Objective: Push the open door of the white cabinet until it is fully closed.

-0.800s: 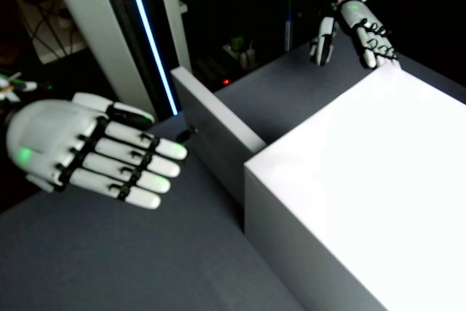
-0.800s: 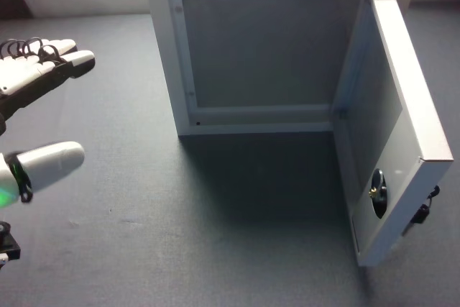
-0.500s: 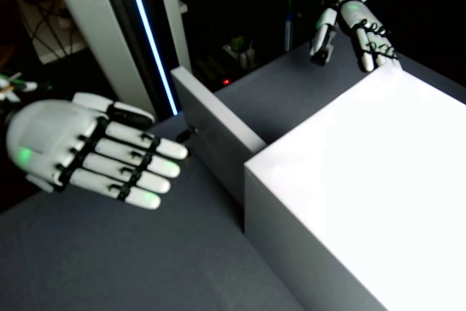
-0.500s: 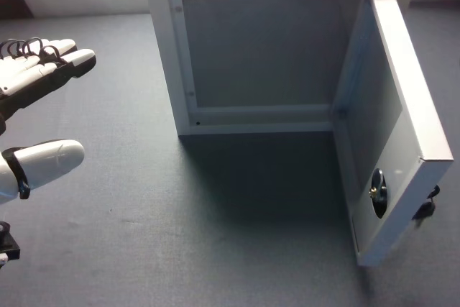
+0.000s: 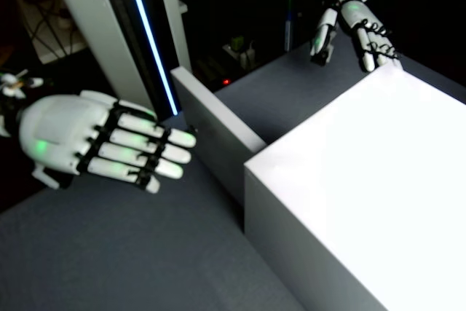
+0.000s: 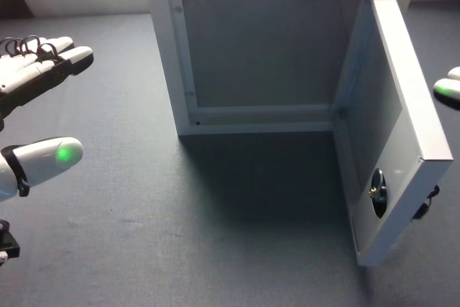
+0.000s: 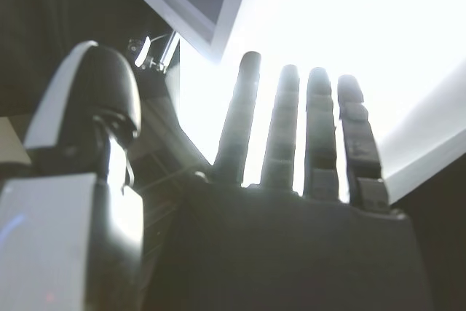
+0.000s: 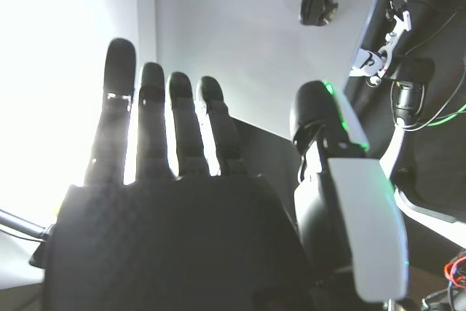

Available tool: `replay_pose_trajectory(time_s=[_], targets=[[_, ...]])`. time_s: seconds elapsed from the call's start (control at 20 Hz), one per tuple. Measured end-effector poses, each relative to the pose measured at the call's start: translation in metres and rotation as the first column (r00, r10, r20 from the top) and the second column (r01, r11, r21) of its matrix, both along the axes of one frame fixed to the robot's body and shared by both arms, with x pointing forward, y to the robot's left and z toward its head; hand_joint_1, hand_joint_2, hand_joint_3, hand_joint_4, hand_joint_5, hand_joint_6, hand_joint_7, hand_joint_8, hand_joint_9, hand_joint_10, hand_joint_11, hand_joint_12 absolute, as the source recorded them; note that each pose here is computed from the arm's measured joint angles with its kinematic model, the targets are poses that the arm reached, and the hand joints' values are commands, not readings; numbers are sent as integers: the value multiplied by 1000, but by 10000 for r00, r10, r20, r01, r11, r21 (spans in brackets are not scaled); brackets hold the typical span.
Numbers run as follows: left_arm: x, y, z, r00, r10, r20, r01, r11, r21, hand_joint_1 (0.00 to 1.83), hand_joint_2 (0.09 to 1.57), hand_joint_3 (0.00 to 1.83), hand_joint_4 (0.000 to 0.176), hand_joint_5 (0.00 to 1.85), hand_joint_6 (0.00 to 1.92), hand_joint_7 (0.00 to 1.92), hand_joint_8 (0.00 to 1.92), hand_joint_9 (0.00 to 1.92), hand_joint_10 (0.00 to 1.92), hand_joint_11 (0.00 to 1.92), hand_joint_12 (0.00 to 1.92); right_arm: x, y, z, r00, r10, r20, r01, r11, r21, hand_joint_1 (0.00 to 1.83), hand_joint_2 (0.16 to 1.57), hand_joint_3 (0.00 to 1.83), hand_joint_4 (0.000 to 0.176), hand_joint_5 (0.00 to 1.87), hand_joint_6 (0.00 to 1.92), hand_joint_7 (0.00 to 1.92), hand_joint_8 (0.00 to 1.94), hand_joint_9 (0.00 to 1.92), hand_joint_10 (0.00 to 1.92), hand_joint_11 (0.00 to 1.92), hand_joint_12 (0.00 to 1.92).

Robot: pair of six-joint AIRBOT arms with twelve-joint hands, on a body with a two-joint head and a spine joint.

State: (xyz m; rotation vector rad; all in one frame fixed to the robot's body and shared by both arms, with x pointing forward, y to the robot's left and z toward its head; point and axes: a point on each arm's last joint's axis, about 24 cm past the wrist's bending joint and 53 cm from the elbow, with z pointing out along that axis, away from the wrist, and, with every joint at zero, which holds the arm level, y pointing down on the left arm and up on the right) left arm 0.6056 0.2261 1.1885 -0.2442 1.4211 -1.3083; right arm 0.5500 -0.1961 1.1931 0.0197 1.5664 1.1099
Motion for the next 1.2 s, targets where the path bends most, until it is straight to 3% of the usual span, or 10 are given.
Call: replay_pose_trajectory(time_s=[0.2,0.4,0.5,0.6,0.8,0.85,0.95,1.05,1.15,1.2], targets=[[0,1,0,10000,24,-3,-24,10000,-11,221,1288,2,60,98,5,0,0,0,0,0,0,-3,11,2,9991,412,76,-412,9991,-65,406,1228,0,0,216,34,217,15,24,580,0,1419],[1,2,0,10000,84,-4,-84,10000,-43,219,1285,0,66,98,4,0,0,0,0,0,0,-1,25,3,9963,851,101,-852,9963,81,381,1232,0,0,244,17,220,1,69,466,0,1228],[1,2,1,10000,84,0,-84,10000,-45,228,1289,2,65,92,2,0,0,0,0,0,0,-1,33,0,9937,1122,58,-1122,9936,97,371,1252,5,0,182,2,162,4,24,410,0,985],[1,2,1,10000,98,-2,-98,9999,-51,257,1290,1,69,95,3,0,0,0,0,0,0,-2,42,-1,9902,1397,8,-1397,9901,128,413,1253,1,0,190,7,172,6,39,400,0,1042],[1,2,2,9999,98,38,-97,9999,-81,227,1288,1,75,92,1,0,0,0,0,0,0,-1,53,-6,9860,1667,-83,-1664,9857,251,373,1271,2,0,187,8,191,2,80,310,0,934],[1,3,2,9999,113,49,-112,9999,-97,245,1287,0,69,99,4,0,0,0,0,0,0,0,59,-7,9833,1816,-75,-1814,9830,270,349,1277,3,0,195,9,179,1,89,310,0,1075],[1,3,2,9999,129,53,-128,9999,-109,247,1290,1,62,104,5,0,0,0,0,0,0,1,68,-3,9780,2084,74,-2086,9774,354,342,1274,1,0,195,8,187,4,92,310,0,1079],[1,4,4,9999,147,88,-146,9998,-144,220,1297,4,67,100,3,0,0,0,0,0,0,2,78,-2,9724,2327,146,-2331,9714,451,206,1279,0,0,174,13,194,5,28,485,0,1319],[1,5,6,9997,174,162,-171,9996,-208,236,1291,0,79,98,1,0,0,0,0,0,0,2,88,-5,9659,2589,103,-2590,9647,483,142,1282,2,0,176,16,182,3,0,551,0,1373],[1,5,6,9997,200,159,-197,9996,-225,216,1292,1,82,77,0,0,0,0,0,0,0,2,93,-7,9624,2715,69,-2716,9612,482,200,1267,0,0,175,16,186,4,0,548,0,1379]])
